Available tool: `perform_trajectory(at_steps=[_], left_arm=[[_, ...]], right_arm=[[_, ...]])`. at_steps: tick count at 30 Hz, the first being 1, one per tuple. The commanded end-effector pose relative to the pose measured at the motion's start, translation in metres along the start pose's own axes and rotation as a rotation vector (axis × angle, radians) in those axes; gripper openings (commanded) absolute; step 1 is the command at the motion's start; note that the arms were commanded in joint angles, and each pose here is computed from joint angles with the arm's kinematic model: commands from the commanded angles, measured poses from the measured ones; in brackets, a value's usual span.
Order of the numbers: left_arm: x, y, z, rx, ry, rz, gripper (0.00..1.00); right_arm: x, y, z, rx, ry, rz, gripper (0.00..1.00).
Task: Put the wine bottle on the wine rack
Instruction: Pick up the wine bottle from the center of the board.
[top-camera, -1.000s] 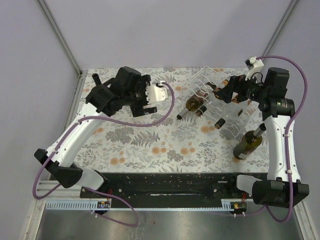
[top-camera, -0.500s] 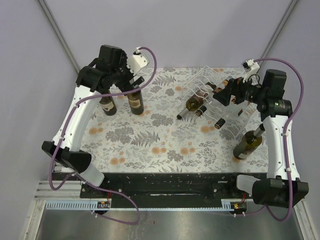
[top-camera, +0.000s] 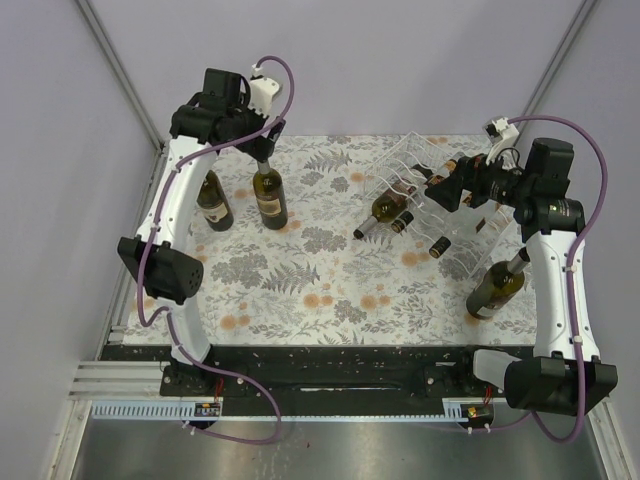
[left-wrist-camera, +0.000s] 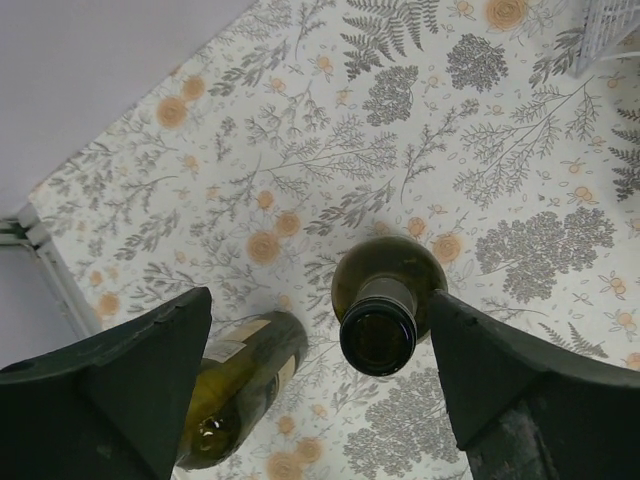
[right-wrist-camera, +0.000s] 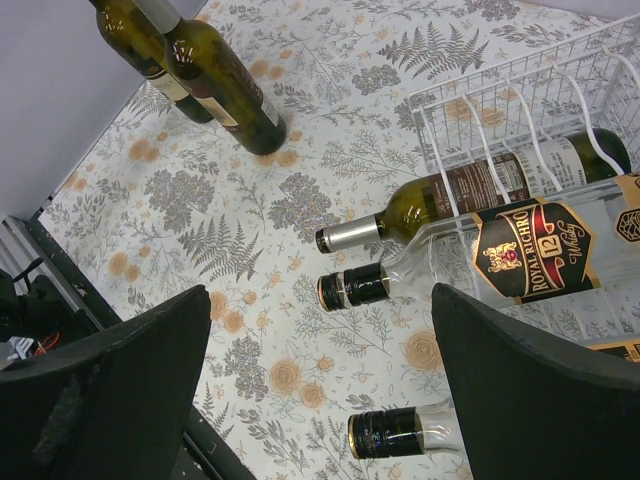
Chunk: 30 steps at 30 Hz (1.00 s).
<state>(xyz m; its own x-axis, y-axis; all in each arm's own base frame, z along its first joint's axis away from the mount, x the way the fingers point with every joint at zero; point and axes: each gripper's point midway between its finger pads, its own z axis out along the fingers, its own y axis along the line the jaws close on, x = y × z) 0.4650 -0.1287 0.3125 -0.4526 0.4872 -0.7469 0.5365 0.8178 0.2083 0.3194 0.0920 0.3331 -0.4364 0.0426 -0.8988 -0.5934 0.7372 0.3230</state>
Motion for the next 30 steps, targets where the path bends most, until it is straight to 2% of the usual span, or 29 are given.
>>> perform_trajectory(at_steps=[1,11,24,30], left_arm=[[-0.015,-0.006,-0.004,0.060,-0.065,-0.097,0.91],[0.004,-0.019,0.011,0.120,-0.009,-0.162,0.76],[0.019,-0.026,0.015,0.139,0.026,-0.164,0.62],[0.020,-0.029,0.016,0.151,0.030,-0.167,0.51]], right_arm=[[-0.008,0.007,-0.006,-0.007,-0.026,-0.041,0.99],[-0.007,0.006,-0.004,-0.018,-0.020,-0.016,0.99],[-0.003,0.004,-0.004,-0.006,-0.005,-0.027,1.00],[-0.003,0.003,-0.005,0.001,-0.007,-0.032,1.00]])
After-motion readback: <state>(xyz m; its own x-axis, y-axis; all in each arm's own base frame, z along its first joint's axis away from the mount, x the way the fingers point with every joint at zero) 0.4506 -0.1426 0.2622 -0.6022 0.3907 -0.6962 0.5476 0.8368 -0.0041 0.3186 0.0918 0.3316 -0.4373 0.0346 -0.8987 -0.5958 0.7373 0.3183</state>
